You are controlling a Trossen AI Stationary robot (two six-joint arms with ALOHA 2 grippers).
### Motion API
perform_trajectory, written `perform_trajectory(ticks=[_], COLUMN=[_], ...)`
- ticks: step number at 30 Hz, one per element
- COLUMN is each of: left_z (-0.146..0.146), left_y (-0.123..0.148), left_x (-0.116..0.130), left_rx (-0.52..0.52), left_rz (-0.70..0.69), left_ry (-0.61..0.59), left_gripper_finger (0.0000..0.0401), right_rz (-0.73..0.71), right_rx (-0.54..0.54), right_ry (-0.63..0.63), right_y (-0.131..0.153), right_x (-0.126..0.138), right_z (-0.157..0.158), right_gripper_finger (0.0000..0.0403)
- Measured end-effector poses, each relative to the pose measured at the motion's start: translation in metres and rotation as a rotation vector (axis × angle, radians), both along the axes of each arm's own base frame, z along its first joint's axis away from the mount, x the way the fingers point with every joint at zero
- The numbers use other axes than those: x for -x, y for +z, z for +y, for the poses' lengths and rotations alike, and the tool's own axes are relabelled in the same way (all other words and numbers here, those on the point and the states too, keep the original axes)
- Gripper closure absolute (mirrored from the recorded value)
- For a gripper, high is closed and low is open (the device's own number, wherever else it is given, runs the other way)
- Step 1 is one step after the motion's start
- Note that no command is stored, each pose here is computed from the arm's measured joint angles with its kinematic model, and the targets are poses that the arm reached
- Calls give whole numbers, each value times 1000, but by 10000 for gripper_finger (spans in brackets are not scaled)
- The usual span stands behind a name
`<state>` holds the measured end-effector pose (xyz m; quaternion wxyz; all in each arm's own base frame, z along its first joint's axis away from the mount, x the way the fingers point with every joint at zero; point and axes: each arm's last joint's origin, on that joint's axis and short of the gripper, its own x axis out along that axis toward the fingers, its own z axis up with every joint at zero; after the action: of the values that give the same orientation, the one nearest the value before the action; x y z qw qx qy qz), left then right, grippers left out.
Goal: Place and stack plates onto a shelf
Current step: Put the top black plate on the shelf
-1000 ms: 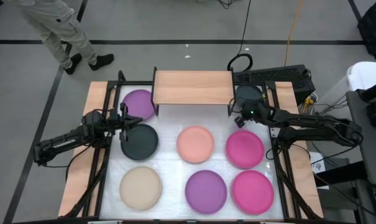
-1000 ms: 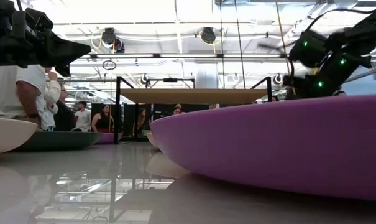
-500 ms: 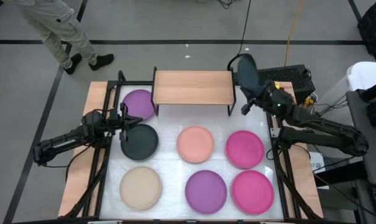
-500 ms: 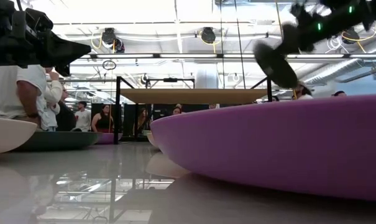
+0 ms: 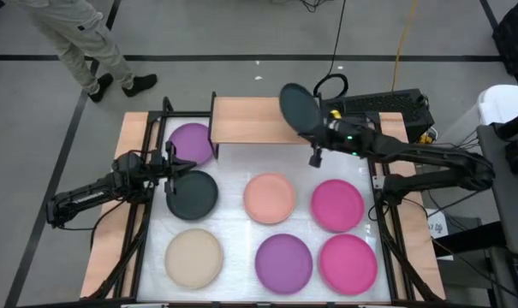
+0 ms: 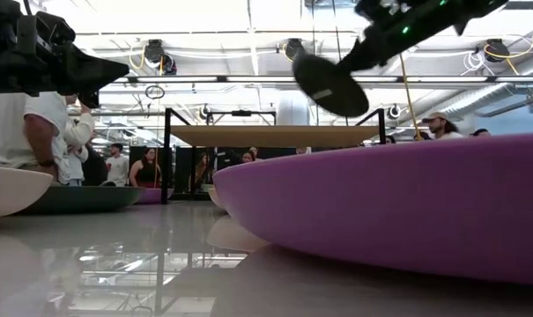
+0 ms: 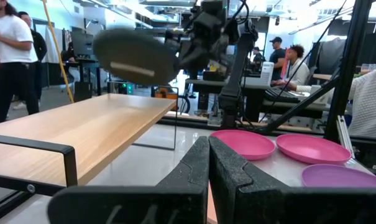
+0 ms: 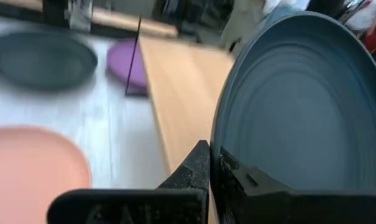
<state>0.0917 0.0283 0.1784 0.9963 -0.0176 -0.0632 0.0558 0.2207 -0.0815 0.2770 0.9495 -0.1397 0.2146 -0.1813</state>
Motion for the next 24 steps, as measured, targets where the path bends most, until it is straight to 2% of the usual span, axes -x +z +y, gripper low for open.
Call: perform_trajectory(ticks=[4, 9, 14, 24], left_z=[0, 0, 0, 0], left_y=[0, 0, 0, 0], left_x=[0, 0, 0, 0], left_rx=[0, 0, 0, 0], left_rz=[0, 0, 0, 0], left_ry=[0, 0, 0, 0], left_gripper_finger=[397, 397, 397, 397], right_rz=[86, 121, 132, 107], right_rx=[-23, -28, -45, -83], right_ry=[6, 8, 3, 75], right_y=[-19, -30, -33, -33], right_x=[-15, -24, -26, -28], right_z=[-5, -8, -8, -5], right_gripper_finger=[403, 403, 400, 365])
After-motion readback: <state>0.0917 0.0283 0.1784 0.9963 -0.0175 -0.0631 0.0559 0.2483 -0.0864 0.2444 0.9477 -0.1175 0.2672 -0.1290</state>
